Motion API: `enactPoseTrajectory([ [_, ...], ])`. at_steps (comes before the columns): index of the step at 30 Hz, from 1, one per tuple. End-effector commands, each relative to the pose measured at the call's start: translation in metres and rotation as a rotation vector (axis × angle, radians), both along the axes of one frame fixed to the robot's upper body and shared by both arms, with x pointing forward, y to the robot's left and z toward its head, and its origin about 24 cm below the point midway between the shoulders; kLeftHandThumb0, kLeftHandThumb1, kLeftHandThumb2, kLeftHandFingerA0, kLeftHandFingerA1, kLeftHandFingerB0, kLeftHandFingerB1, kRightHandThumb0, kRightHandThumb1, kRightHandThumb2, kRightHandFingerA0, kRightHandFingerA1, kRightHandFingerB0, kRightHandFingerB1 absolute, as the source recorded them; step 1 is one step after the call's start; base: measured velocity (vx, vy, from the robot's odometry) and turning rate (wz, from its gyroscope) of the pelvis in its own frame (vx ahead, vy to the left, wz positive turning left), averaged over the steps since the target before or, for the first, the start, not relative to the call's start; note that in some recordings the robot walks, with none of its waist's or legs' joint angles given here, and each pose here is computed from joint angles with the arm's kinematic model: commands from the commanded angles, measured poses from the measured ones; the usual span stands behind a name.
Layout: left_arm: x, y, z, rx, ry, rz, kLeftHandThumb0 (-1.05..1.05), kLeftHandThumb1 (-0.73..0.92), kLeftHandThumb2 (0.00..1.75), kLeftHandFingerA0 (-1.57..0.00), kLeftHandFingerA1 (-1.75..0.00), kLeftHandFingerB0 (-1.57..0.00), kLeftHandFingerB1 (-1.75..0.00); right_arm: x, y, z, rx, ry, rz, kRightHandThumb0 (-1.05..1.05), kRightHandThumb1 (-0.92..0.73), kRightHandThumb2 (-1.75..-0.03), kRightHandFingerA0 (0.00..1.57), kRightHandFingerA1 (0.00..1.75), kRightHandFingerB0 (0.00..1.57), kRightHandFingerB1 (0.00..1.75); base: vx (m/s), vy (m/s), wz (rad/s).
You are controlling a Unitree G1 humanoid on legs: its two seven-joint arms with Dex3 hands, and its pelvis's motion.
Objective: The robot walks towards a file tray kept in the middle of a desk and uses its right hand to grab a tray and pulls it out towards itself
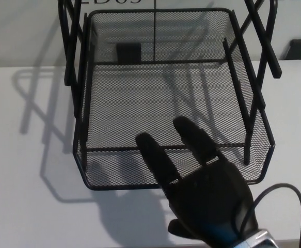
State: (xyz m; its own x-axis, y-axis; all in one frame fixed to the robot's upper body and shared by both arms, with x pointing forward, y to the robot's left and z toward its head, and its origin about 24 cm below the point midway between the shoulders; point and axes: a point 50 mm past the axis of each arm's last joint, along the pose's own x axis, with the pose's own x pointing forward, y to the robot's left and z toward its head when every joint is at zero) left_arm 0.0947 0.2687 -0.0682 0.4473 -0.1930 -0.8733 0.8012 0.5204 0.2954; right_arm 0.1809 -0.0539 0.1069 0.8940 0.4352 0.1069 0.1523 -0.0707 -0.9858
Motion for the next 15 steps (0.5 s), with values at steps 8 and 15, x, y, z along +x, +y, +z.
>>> enactPoseTrajectory([
  [8,-0.002,0.003,0.000,0.033,0.000,-0.045,-0.27,0.49,0.93,-0.34,-0.61,-0.08,-0.49,0.024,-0.005,-0.007,-0.009,0.029,-0.066,-0.73,-0.42,-0.87,0.00,0.22,0.02,0.16,0.00,0.000,0.00],
  [15,0.000,0.004,0.002,0.035,-0.001,-0.047,-0.26,0.49,0.93,-0.35,-0.61,-0.07,-0.49,0.038,-0.010,-0.017,-0.047,0.068,-0.128,-0.72,-0.42,-0.86,0.00,0.22,0.00,0.19,0.00,0.000,0.00],
])
